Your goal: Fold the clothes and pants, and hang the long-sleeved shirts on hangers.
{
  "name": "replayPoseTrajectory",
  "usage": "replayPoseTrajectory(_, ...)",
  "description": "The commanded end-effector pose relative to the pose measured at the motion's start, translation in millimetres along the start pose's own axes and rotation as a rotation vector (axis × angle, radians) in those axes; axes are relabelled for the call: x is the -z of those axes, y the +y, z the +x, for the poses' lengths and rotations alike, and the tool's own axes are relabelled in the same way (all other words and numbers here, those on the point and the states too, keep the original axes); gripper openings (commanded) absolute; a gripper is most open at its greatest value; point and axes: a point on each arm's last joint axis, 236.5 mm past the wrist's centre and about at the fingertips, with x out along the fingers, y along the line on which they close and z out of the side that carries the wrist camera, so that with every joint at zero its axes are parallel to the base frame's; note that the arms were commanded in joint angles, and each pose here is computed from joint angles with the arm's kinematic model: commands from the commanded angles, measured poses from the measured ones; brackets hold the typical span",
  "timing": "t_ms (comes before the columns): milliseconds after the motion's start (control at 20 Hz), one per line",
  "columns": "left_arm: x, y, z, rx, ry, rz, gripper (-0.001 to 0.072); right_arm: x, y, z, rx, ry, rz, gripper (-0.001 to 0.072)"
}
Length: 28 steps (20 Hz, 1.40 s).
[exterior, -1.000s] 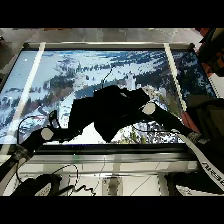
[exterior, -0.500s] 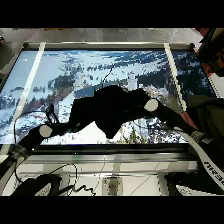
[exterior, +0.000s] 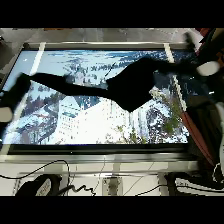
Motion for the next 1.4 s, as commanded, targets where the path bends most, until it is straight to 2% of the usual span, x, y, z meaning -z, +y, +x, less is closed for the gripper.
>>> replayPoseTrajectory(0,-105.0,16.7,-15.6,-0.046,-0.24,-0.013,0.0007,-104.1,-63.2,-79.0,0.15,-0.275,0.061,0.0018)
replayPoseTrajectory(100,-142.9,27.4,-22.1,-0.076,-0.317,-0.013,0.0008,-136.6,-86.4,-121.2,0.253,-0.355,0.018,0.0018)
replayPoseTrajectory(200,-160.3,49.3,-27.5,-0.129,-0.342,-0.016,0.0008,-137.9,-118.8,-151.3,0.384,-0.334,0.005,0.0018)
replayPoseTrajectory(250,-156.7,64.1,-29.0,-0.176,-0.306,0.007,0.0008,-126.1,-136.2,-160.7,0.438,-0.281,0.017,0.0018)
replayPoseTrajectory(450,-107.2,146.3,-43.2,-0.489,0.003,0.286,0.001,-32.1,-182.4,-169.8,0.567,0.087,0.087,0.0017)
replayPoseTrajectory(550,-81.3,184.9,-51.7,-0.603,0.122,0.368,0.0009,10.4,-187.8,-162.5,0.561,0.19,0.141,0.0017)
replayPoseTrajectory(850,9.3,256.9,-70.6,-0.697,0.375,0.423,0.0009,189.1,-160.7,-186.3,0.542,0.509,0.202,0.0018)
replayPoseTrajectory(1050,27.5,283.1,-91.1,-0.773,0.475,0.503,0.001,298.3,-129.2,-213.9,0.518,0.68,0.273,0.0018)
replayPoseTrajectory(1200,13.8,299.0,-105.3,-0.85,0.52,0.659,0.0011,334.5,-122.7,-230.8,0.539,0.749,0.279,0.0018)
replayPoseTrajectory(1350,9.6,304.2,-111.3,-0.879,0.543,0.708,0.001,348.3,-116.8,-241.7,0.536,0.826,0.299,0.0019)
